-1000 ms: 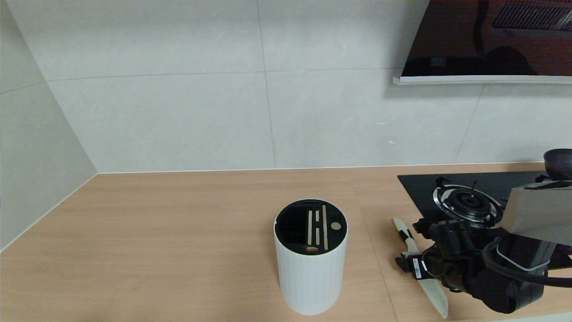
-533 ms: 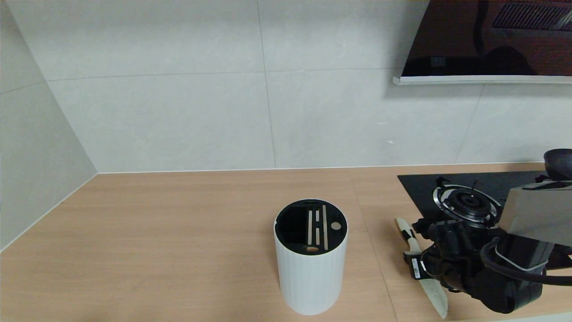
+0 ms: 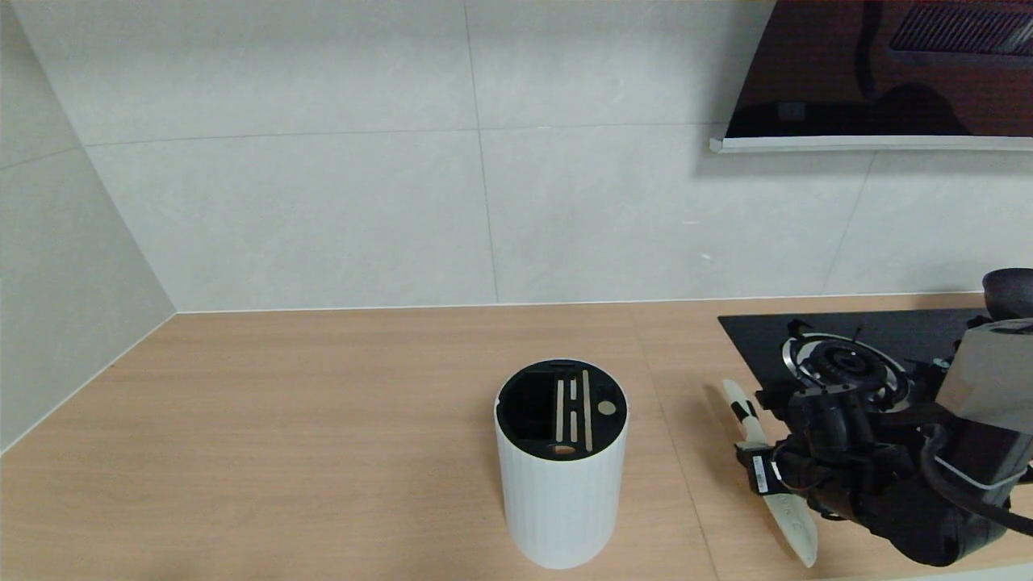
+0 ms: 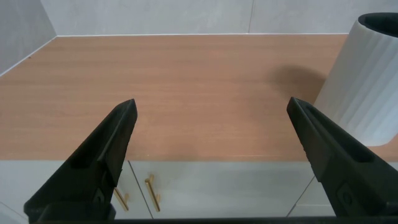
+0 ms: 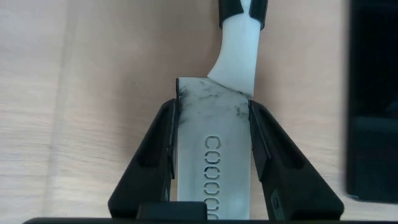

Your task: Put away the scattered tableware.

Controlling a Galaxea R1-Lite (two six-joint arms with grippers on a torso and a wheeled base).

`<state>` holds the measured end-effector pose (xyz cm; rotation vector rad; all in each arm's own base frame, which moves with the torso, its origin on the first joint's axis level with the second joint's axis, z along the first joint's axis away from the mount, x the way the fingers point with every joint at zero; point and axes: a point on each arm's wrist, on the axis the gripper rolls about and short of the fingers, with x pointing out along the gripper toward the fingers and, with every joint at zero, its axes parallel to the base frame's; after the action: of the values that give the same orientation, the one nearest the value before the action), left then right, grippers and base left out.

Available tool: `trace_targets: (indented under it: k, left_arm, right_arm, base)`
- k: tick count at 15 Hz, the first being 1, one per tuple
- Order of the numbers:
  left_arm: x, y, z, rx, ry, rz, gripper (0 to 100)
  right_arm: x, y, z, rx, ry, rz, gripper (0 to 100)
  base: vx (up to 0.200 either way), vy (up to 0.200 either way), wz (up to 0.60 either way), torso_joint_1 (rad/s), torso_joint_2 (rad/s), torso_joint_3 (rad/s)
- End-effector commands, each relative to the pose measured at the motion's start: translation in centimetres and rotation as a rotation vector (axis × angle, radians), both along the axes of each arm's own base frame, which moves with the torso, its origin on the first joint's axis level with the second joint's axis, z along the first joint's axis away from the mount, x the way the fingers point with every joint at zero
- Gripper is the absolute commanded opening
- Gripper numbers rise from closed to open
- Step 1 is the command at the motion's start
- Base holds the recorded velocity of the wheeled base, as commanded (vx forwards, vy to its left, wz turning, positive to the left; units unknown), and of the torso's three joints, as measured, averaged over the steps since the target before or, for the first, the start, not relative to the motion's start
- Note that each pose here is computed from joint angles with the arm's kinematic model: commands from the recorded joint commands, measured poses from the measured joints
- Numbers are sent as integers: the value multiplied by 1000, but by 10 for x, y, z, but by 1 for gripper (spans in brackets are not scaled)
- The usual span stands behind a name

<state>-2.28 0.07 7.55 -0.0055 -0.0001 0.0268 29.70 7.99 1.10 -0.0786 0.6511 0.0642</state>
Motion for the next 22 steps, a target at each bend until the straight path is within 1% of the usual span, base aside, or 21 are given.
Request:
trace_targets:
  k: [1, 4, 5, 6, 10, 12, 15, 16, 19, 20, 21, 22]
  left_arm:
    - [0, 0, 0, -1, 0, 1, 100]
    - [0, 0, 0, -1, 0, 1, 100]
    - [0, 0, 0, -1, 0, 1, 100]
    - [0, 0, 0, -1, 0, 1, 100]
    - [0, 0, 0, 1, 0, 1, 100]
    - [0, 0, 0, -1, 0, 1, 100]
    - [0, 0, 0, -1, 0, 1, 100]
    - [0, 0, 0, 6, 0, 1, 100]
    - [0, 0, 0, 2, 0, 1, 100]
    - [0, 0, 2, -2, -14, 1, 100]
    - [-8, 0, 30, -7, -160, -3, 100]
    - [-13, 0, 43, -6, -197, -9, 100]
  right_arm:
    - [-6, 0, 30, 23, -91, 6, 0]
    - [-18, 6, 61, 23, -184, 0, 0]
    - [-26, 10, 81, 34, -242, 5, 0]
    - [-35, 11, 96, 36, -277, 1, 0]
    - [-65, 19, 132, 57, -314, 61, 0]
    - [-70, 21, 139, 70, -336, 76, 0]
    - [-73, 22, 141, 74, -343, 84, 0]
    - [-74, 23, 142, 76, -346, 88, 0]
    - [-74, 23, 142, 77, -346, 91, 0]
    - [-74, 23, 142, 77, -346, 91, 0]
    - [-75, 24, 141, 77, -344, 94, 0]
    - [-75, 24, 142, 78, -346, 96, 0]
  base:
    - [0, 0, 0, 0, 0, 0]
    - [0, 0, 0, 0, 0, 0]
    - [0, 0, 0, 0, 0, 0]
    - [0, 0, 0, 0, 0, 0]
    - [0, 0, 0, 0, 0, 0]
    - [0, 0, 0, 0, 0, 0]
    - [0, 0, 0, 0, 0, 0]
    - [0, 0, 0, 0, 0, 0]
    - [0, 0, 0, 0, 0, 0]
    - [0, 0, 0, 0, 0, 0]
    - [0, 0, 0, 0, 0, 0]
    - [0, 0, 0, 0, 0, 0]
